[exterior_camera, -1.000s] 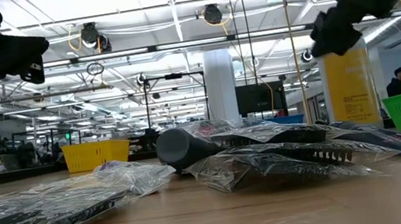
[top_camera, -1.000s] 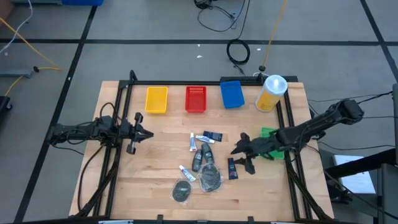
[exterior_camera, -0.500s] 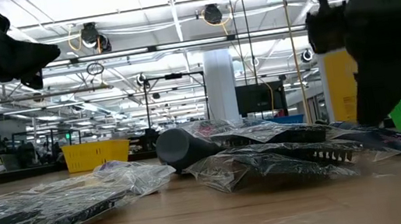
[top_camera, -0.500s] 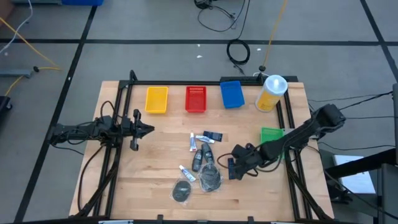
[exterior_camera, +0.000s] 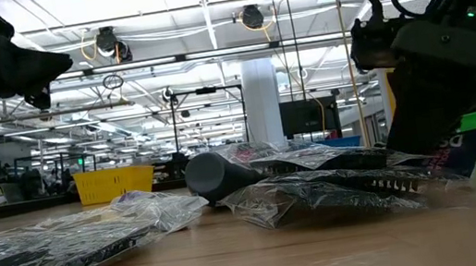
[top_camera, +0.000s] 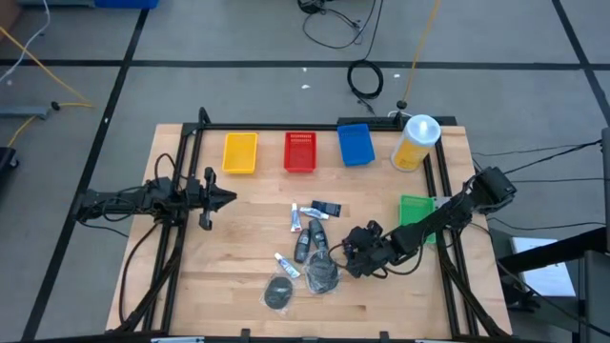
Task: Pick & Place Travel size toiletries
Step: Put the blue shave cream into the green bin, then put the white toothpaste into the red bin
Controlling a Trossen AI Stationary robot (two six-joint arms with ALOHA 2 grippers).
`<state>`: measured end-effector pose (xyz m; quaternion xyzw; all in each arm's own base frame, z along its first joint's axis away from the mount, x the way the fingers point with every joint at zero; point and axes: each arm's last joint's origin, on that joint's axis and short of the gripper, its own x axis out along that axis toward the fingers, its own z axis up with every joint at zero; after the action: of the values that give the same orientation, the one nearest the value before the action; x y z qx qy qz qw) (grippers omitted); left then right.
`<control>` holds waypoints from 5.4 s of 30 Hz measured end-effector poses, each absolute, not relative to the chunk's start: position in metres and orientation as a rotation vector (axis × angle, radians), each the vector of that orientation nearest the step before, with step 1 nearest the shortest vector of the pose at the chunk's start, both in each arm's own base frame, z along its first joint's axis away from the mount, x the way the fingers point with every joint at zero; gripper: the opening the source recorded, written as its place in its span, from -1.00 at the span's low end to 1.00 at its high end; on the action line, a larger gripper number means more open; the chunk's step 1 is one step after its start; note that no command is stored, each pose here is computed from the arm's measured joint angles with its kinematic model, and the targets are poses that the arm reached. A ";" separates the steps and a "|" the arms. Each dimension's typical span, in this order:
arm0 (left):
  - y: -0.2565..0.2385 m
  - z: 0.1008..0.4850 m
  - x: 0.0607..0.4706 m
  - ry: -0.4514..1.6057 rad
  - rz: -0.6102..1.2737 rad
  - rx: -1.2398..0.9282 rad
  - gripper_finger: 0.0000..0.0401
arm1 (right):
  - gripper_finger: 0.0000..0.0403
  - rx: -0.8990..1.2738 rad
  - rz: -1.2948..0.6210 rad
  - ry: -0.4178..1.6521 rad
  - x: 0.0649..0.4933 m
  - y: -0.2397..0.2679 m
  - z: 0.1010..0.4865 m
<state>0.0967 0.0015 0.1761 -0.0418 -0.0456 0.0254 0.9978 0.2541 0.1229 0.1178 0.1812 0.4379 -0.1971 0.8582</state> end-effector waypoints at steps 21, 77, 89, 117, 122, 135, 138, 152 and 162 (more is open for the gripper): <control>0.002 0.176 0.097 -0.092 0.048 -0.161 -0.87 | -0.85 0.709 -0.389 0.916 0.211 0.090 0.204; 0.001 0.176 0.097 -0.096 0.045 -0.170 -0.87 | -0.81 0.690 -1.367 1.356 0.178 0.030 0.171; 0.001 0.176 0.097 -0.097 0.045 -0.175 -0.87 | -0.80 0.762 -1.341 1.258 0.190 0.019 0.168; -0.007 0.191 0.096 -0.234 -0.055 -0.035 -0.87 | -0.20 0.518 -0.866 0.798 0.207 0.028 0.233; -0.011 0.188 0.106 -0.185 0.029 -0.054 -0.87 | -0.24 0.283 -0.539 0.555 0.244 0.041 0.226; -0.028 0.210 0.174 0.417 0.293 -0.096 -0.87 | -0.19 0.136 -0.163 0.222 0.265 0.044 0.152; -0.032 0.215 0.195 0.408 0.283 -0.075 -0.87 | -0.16 0.060 -0.187 0.256 0.266 0.044 0.145; -0.026 0.230 0.277 0.693 0.436 -0.198 -0.66 | -0.14 -0.036 -0.228 0.363 0.268 0.043 0.119; -0.020 0.191 0.316 0.708 0.546 -0.596 0.20 | -0.15 -0.030 -0.218 0.453 0.264 0.048 0.110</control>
<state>0.3165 -0.0196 0.1908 -0.2837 0.3372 0.2600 0.8592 0.2636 0.0477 0.1099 -0.0150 0.2242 -0.1078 0.9684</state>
